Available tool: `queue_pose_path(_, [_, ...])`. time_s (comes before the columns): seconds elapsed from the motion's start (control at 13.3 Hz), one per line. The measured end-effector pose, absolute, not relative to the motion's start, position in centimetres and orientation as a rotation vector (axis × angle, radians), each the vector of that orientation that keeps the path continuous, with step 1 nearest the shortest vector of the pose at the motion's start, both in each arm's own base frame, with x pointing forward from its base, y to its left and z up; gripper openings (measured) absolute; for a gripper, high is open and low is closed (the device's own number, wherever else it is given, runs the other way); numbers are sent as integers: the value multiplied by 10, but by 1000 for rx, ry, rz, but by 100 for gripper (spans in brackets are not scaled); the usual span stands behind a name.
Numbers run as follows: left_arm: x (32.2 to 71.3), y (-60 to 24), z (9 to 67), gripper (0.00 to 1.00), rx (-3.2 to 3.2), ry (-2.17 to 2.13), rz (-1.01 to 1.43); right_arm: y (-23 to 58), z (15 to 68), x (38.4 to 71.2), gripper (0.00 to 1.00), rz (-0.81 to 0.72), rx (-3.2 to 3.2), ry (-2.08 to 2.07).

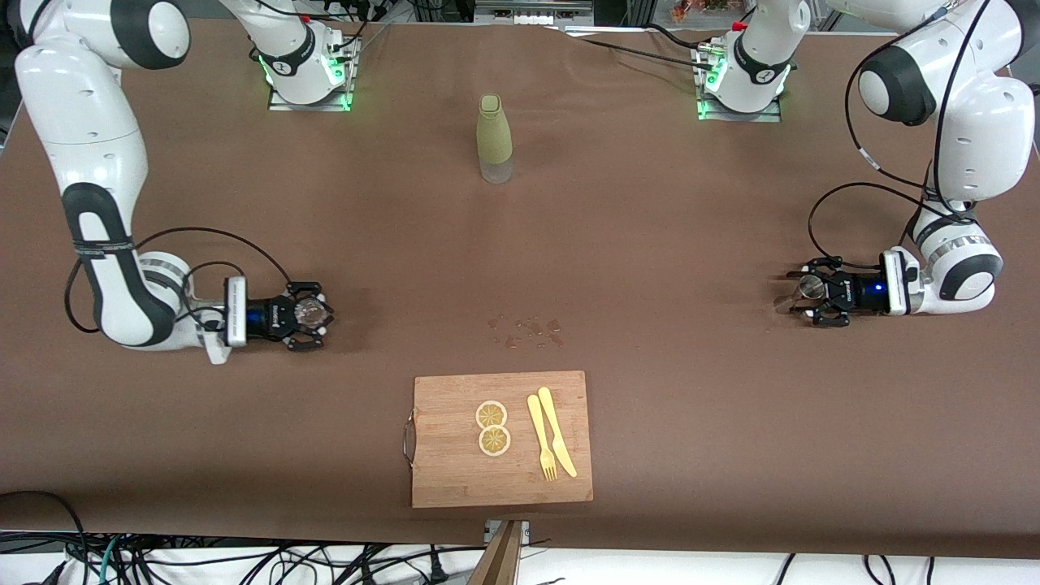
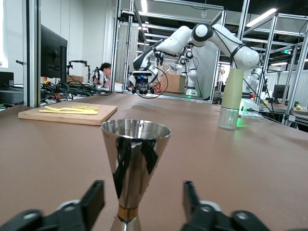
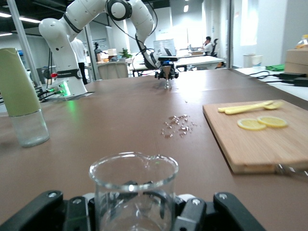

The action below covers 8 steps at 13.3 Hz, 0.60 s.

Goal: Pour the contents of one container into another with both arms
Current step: 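Carry the beaker with the right gripper while the left gripper carries the jigger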

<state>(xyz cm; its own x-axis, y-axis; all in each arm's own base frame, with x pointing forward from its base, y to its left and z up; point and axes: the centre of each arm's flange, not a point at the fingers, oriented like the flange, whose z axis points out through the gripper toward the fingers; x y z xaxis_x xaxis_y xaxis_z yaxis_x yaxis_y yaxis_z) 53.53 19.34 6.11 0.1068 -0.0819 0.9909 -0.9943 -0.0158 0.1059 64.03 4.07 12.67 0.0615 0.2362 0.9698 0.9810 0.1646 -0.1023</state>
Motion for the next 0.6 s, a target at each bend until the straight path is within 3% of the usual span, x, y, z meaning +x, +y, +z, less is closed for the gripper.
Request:
queue_pose_path(0.23, [535, 194, 61, 30, 1327, -1184, 1098, 102, 151, 660, 12, -850, -1271, -1416])
queue_pose_path(0.3, [535, 194, 61, 23, 1327, -1184, 1098, 118, 158, 666, 12, -856, -1285, -1416])
queue_pose_path(0.6, [536, 193, 61, 23, 1326, -1186, 1096, 155, 179, 681, 12, -875, -1330, -1380])
